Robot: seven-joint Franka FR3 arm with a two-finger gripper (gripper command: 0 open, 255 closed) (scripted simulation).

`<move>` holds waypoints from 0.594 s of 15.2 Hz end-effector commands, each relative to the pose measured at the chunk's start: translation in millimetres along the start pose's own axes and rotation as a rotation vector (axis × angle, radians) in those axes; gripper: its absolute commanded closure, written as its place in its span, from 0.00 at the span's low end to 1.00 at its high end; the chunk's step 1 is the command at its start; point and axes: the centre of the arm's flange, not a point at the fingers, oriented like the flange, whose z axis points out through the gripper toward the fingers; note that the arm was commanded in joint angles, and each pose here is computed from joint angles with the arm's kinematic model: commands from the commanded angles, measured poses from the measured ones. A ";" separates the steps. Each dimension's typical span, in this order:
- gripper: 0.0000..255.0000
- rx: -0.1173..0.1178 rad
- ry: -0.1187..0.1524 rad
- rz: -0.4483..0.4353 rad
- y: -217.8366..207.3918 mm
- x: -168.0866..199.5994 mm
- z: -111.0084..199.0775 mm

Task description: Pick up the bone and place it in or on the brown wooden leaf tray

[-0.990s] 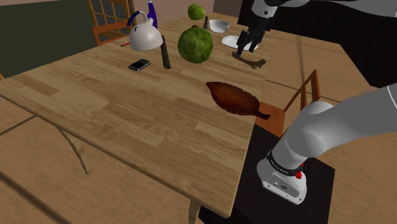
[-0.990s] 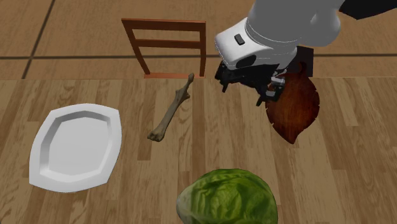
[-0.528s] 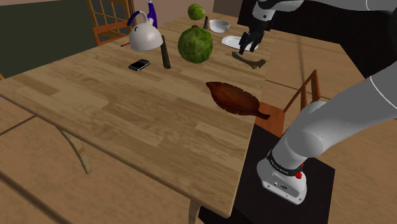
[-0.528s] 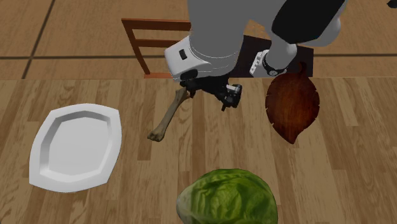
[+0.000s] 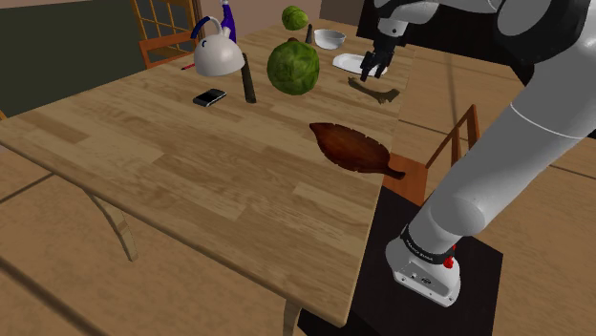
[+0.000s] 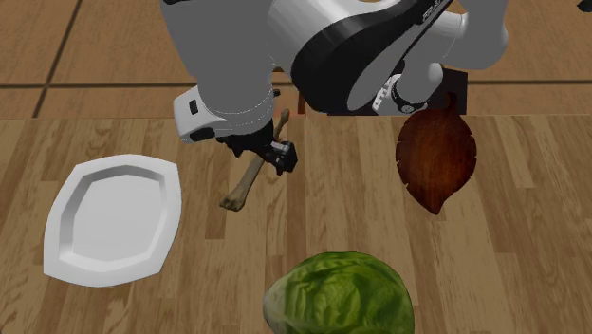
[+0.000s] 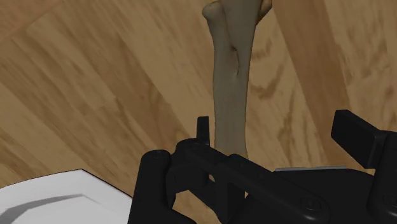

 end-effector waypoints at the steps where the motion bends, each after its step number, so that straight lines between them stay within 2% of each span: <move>1: 0.00 0.002 -0.004 -0.003 23.5 11.1 8.4; 9: 0.00 0.002 -0.004 -0.003 23.4 10.9 48.4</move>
